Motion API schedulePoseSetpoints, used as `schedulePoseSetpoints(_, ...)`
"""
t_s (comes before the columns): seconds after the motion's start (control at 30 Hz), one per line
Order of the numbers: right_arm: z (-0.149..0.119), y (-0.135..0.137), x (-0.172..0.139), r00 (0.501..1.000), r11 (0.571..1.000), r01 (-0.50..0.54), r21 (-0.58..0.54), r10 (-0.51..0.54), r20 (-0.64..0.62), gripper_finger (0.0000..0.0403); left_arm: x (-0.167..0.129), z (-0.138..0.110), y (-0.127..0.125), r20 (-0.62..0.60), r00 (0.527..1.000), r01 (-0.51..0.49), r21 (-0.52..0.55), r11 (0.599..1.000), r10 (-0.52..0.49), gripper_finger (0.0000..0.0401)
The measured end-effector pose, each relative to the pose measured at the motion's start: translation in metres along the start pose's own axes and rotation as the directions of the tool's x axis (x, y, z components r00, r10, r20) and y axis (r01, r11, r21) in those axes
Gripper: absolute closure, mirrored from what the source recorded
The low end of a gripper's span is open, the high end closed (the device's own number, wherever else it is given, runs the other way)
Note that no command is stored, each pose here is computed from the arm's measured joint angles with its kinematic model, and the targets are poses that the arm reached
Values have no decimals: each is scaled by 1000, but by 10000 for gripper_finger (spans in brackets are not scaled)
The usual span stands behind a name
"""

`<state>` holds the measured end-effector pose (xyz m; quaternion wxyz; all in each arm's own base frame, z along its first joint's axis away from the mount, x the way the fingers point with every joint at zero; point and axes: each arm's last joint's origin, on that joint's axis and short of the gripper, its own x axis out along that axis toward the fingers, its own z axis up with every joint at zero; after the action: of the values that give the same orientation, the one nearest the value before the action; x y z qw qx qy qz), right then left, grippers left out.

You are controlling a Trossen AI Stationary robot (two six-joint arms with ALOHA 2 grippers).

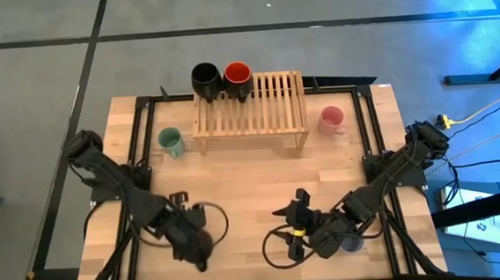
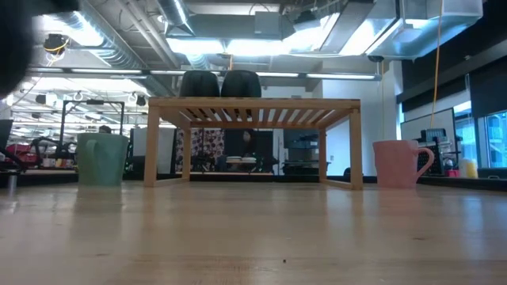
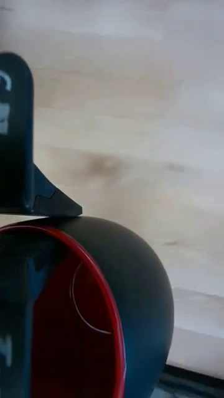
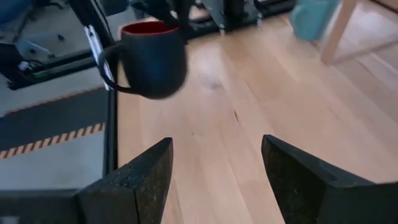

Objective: Place coffee mugs
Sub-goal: Put the red mug on the shelf

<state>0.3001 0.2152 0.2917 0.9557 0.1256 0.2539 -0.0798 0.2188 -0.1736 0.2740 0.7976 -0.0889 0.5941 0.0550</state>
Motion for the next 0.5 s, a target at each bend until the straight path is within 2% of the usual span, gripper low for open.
schedulePoseSetpoints(0.17, 8, 5, 0, 997, 1000, -28, -14, 29, 76, 171, -26, 20, 20, 136, 991, 21, -174, 984, 3, 389)
schedulePoseSetpoints(0.3, 15, 3, 2, 992, 999, -20, -25, 23, 127, 171, -32, 34, 39, 183, 982, 7, -295, 955, 49, 389)
schedulePoseSetpoints(0.4, 20, 0, 5, 988, 1000, -5, -31, 9, 152, 171, -31, 43, 52, 205, 974, -16, -359, 933, 96, 389)
schedulePoseSetpoints(0.5, 24, -3, 9, 985, 999, 18, -38, -11, 174, 171, -30, 54, 62, 228, 966, -27, -370, 929, 119, 389)
